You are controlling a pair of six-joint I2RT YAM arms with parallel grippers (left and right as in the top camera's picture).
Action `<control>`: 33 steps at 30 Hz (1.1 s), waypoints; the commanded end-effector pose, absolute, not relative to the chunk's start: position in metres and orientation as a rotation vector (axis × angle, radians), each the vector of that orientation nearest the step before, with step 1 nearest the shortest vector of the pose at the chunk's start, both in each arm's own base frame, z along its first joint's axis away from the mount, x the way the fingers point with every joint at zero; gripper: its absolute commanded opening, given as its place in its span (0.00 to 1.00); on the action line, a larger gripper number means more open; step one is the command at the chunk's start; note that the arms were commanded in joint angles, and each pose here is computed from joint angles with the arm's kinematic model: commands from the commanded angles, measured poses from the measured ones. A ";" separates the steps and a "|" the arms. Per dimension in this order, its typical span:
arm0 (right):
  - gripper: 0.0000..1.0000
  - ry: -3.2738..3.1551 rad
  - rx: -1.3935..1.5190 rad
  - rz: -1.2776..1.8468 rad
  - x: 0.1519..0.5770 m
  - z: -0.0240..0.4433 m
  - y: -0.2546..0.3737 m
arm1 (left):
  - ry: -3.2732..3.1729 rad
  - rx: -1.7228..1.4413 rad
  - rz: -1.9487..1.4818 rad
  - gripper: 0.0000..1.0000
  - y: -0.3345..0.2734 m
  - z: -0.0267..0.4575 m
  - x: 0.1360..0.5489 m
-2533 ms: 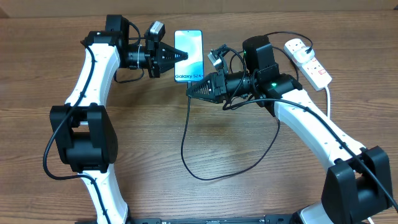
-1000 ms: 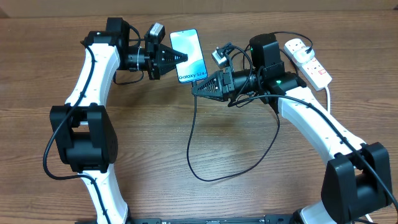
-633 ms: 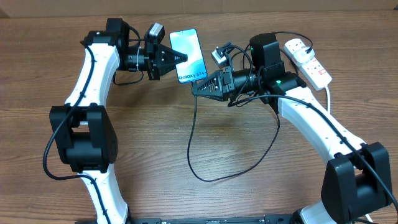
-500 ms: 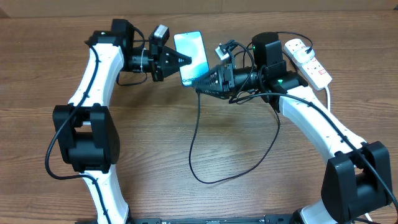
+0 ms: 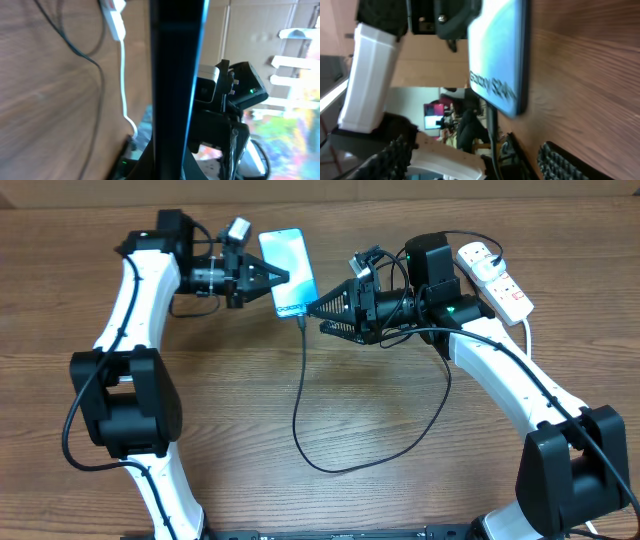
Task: Plug charger to phone and switch on socket
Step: 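Release the plug from the right gripper and withdraw it, then lower the phone flat onto the table with the left gripper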
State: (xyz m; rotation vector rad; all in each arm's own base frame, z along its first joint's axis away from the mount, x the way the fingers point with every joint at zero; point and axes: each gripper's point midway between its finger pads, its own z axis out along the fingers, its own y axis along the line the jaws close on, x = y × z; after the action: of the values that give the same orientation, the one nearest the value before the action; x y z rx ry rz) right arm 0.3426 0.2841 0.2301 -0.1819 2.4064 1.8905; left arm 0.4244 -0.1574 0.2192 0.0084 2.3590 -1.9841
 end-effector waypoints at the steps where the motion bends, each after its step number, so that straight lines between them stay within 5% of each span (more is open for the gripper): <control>1: 0.86 2.438 -0.099 1.736 0.359 0.214 0.275 | 2.387 0.156 -1.790 0.04 -0.148 0.210 0.426; 12: 0.91 2.729 0.117 1.192 0.360 0.138 0.224 | 2.740 0.348 -1.369 0.04 -0.152 0.152 0.399; 21: 0.96 2.798 0.123 1.099 0.350 0.126 0.214 | 2.716 0.629 -1.177 0.04 -0.186 0.137 0.401; 33: 0.96 2.826 0.146 1.060 0.347 0.121 0.210 | 2.776 0.546 -1.203 0.04 -0.194 0.111 0.409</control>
State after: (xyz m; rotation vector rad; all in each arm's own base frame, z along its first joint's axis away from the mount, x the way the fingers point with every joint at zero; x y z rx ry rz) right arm 0.3430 0.2125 0.1208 0.1500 2.8373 1.0813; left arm 0.4032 -0.1929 0.1233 0.6098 2.7424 -1.1629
